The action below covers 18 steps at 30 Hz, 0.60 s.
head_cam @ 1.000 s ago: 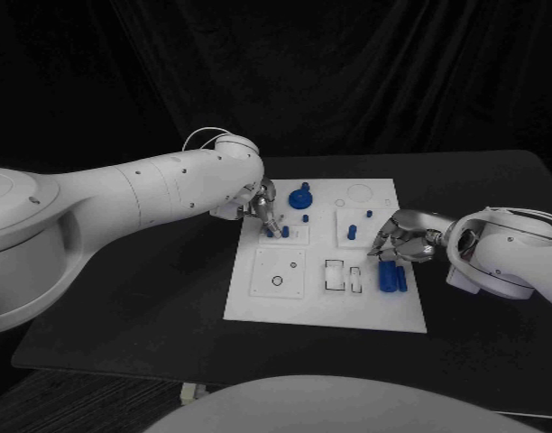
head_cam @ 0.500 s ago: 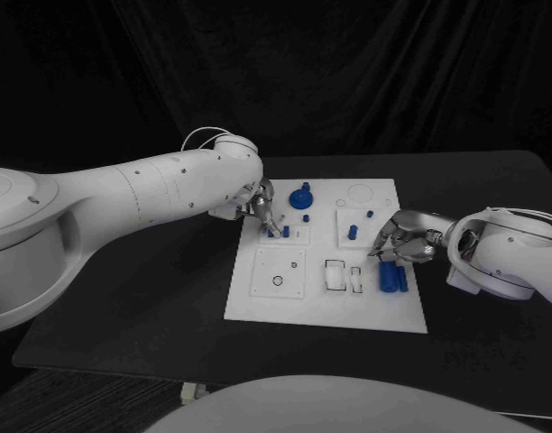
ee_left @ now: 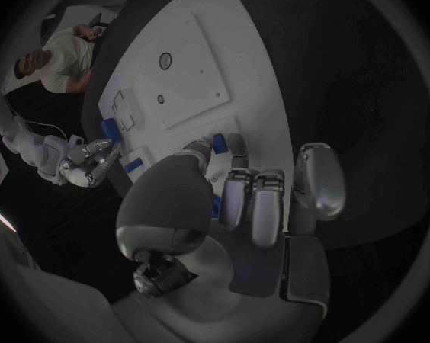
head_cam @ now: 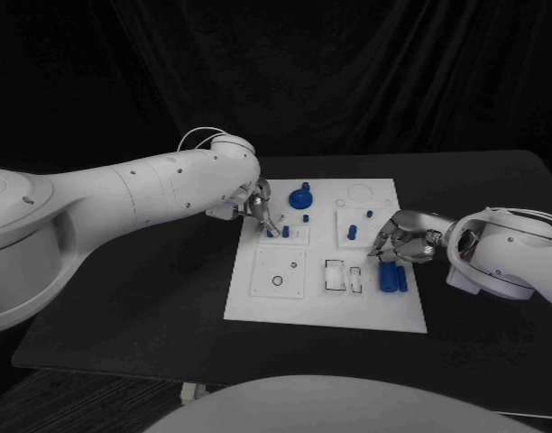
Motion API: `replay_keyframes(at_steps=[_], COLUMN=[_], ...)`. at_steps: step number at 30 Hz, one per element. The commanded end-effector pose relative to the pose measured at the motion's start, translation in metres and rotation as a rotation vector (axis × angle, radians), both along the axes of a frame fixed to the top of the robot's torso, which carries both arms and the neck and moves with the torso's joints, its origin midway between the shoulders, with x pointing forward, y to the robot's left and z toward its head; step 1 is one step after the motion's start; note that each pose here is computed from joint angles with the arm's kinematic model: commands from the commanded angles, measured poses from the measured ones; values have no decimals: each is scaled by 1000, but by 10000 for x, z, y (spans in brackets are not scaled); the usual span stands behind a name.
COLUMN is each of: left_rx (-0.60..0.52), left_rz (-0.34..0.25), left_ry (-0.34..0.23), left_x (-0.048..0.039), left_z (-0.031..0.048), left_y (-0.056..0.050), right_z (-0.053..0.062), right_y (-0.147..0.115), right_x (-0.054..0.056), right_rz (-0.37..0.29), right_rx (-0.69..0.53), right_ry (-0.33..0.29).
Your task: Assemble the parts on the task board
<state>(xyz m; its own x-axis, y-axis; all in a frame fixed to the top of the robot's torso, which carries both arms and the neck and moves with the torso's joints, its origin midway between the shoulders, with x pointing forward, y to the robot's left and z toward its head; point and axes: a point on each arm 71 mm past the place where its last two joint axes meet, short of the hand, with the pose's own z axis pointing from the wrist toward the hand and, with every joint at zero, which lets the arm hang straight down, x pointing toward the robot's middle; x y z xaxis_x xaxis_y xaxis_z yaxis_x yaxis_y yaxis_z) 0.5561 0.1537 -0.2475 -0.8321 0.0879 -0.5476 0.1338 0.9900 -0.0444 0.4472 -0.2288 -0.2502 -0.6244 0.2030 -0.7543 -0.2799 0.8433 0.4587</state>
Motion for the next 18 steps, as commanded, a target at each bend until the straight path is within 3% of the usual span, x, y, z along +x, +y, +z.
replay_keyframes(at_steps=[1, 11, 16, 18], left_rx=[-27, -90, -123, -134], left_rz=[-5, -34, -58, -68], left_ry=[-9, -32, -45, -56], left_x=[-6, -34, -55, -64], left_z=[-1, 48, 152, 230], left_y=[-28, -37, -3, 21], right_z=[-20, -23, -23, -24], right_y=[-8, -20, -40, -49], right_x=[-6, -5, -3, -1], right_rz=[-5, -8, -13, -15], right_rx=[-12, -12, -14, -15], right_ry=[11, 10, 10, 10])
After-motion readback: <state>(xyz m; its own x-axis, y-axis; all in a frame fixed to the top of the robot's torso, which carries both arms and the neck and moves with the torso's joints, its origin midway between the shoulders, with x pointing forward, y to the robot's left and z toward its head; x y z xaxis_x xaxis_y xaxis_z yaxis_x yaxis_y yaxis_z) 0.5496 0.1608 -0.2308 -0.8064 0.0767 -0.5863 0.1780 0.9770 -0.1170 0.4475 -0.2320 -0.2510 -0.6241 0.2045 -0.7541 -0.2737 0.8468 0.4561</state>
